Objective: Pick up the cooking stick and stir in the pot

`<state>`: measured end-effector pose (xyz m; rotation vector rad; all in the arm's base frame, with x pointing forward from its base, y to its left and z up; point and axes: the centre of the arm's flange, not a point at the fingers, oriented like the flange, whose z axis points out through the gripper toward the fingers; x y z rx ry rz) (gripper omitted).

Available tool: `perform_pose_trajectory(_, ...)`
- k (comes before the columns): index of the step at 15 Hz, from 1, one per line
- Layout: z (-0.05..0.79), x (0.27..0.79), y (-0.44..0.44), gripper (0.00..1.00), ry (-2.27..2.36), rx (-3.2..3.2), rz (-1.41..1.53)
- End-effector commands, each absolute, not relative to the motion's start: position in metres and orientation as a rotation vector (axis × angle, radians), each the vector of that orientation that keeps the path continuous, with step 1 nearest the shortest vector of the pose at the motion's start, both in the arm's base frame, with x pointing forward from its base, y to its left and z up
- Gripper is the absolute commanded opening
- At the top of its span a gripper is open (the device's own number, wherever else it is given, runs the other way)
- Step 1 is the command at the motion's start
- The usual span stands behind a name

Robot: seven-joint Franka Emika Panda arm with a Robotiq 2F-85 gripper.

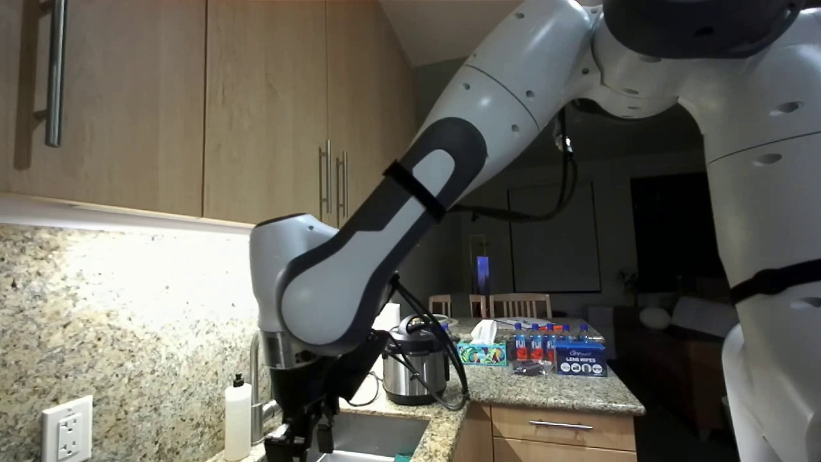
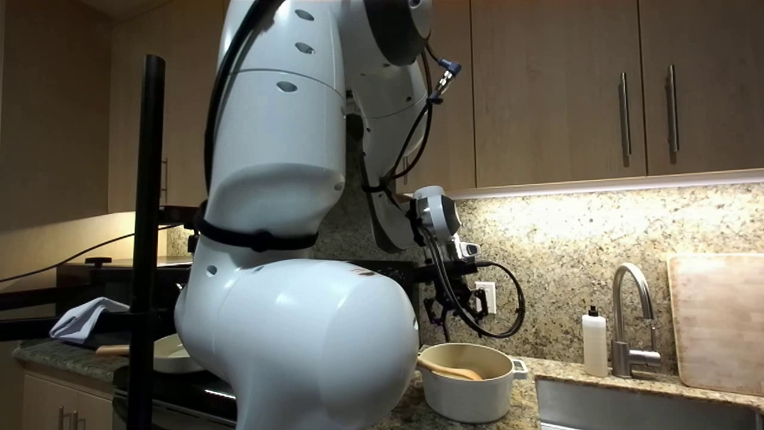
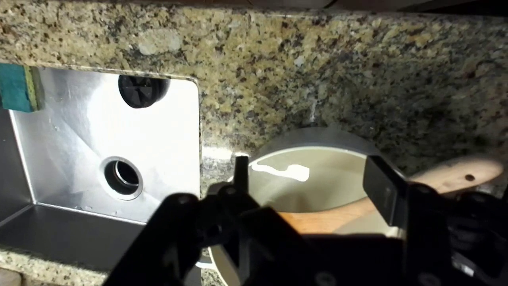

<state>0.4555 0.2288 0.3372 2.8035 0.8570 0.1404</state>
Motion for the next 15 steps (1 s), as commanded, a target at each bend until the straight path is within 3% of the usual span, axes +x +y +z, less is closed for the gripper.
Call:
perform_pose_trajectory(1,0.331,0.411,0.169,1.0,0.951,2.816,0.265)
perform_pose_trajectory(8,0.31,0.366,0.082,1.0,0.954,2.904,0.529)
perform_pose_trajectory(9,0.305,0.388,0.108,1.0,0.921,2.888,0.48)
perform_pose_trajectory(15,0.308,0.392,0.108,1.0,0.93,2.884,0.493)
